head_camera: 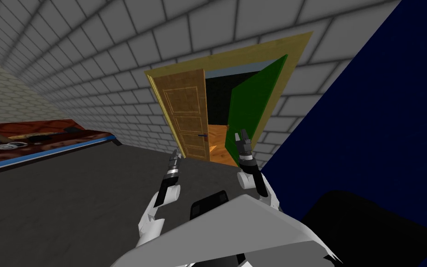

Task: Push the door open

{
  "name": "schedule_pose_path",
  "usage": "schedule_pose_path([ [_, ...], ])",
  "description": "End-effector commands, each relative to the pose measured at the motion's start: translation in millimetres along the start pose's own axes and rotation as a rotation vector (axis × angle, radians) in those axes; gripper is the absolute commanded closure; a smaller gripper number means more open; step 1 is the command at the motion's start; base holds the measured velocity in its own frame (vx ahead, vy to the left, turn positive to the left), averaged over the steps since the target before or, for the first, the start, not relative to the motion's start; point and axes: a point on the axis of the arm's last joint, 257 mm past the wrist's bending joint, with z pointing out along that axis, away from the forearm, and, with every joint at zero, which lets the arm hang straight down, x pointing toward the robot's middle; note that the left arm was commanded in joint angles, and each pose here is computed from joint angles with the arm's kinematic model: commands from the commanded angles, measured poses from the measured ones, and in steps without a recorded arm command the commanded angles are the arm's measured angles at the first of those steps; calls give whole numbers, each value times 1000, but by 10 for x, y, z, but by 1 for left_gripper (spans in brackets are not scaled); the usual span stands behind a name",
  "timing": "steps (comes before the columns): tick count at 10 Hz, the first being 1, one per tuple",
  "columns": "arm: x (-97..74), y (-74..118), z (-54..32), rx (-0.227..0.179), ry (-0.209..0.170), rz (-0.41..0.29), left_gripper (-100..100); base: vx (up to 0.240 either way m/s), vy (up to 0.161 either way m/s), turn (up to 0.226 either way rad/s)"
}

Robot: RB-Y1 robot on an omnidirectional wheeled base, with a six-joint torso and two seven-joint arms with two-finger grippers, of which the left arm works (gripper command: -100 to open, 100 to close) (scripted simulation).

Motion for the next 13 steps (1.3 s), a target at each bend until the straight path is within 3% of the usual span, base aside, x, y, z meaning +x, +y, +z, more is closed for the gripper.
schedule_pose_path([
  [1, 78, 100, 74, -13, 16, -10, -100, 88, 28, -66],
  [2, 78, 135, 63, -21, 16, -10, -100, 68, 25, -30],
  [4, 179, 269, 154, -38, 37, -23, -100, 59, 21, -68],
  [5, 180, 311, 140, -47, 37, -23, -100, 56, 16, -27],
  [7, 281, 411, 238, -59, 58, -35, -100, 72, 22, -55],
  [8, 282, 481, 213, -74, 58, -34, -100, 61, 23, -34],
  [10, 387, 581, 306, -87, 78, -46, -100, 64, 23, -64],
  [11, 388, 642, 282, -101, 78, -46, -100, 61, 21, -24],
  [13, 492, 732, 373, -114, 98, -57, -100, 68, 22, -59],
])
